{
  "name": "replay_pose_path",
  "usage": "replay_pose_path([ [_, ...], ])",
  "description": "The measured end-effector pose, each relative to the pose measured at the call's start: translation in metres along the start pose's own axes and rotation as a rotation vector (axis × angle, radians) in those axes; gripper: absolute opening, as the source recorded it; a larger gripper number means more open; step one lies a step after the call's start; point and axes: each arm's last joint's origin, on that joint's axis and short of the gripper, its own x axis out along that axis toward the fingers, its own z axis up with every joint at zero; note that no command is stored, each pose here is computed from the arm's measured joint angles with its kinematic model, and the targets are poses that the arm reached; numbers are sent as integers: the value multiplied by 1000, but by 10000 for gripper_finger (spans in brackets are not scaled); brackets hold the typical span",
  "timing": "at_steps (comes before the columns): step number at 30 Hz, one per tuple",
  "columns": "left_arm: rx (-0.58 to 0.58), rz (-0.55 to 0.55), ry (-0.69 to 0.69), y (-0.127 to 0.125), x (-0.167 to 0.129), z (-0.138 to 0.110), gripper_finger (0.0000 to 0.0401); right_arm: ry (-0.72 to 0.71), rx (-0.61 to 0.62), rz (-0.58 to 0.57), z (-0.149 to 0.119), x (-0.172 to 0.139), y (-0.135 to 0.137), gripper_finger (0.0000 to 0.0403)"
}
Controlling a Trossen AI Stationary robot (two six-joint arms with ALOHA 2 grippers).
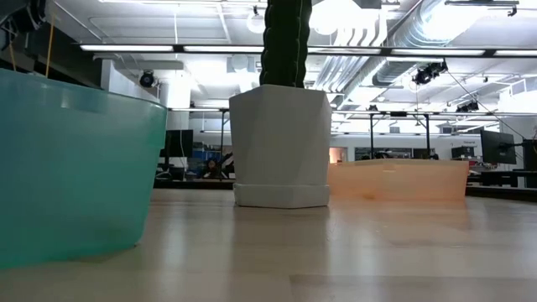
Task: Sort pens & pencils
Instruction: Return to Home Position
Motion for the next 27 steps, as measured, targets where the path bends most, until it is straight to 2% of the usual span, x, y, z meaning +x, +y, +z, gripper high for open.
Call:
replay_pose_path([
  [3, 2, 6, -27, 4, -4, -1, 71, 1, -5, 0, 0, 0, 0, 142],
  [5, -23, 0, -119, 7, -9, -1, 68, 4, -10, -1, -1, 0, 0, 142],
  [12, -171, -112, -644, 22, -39, 2, 76, 5, -8, -2, -1, 0, -1, 142],
  [15, -192, -157, -808, 23, -44, 5, 80, 5, 6, -2, -1, 0, -1, 142],
  [19, -189, -184, -867, 21, -45, 6, 79, 5, 28, -1, -1, 0, -1, 142],
  [27, -153, -232, -871, 20, -55, 1, 81, -8, 81, -38, -1, 0, -1, 142],
])
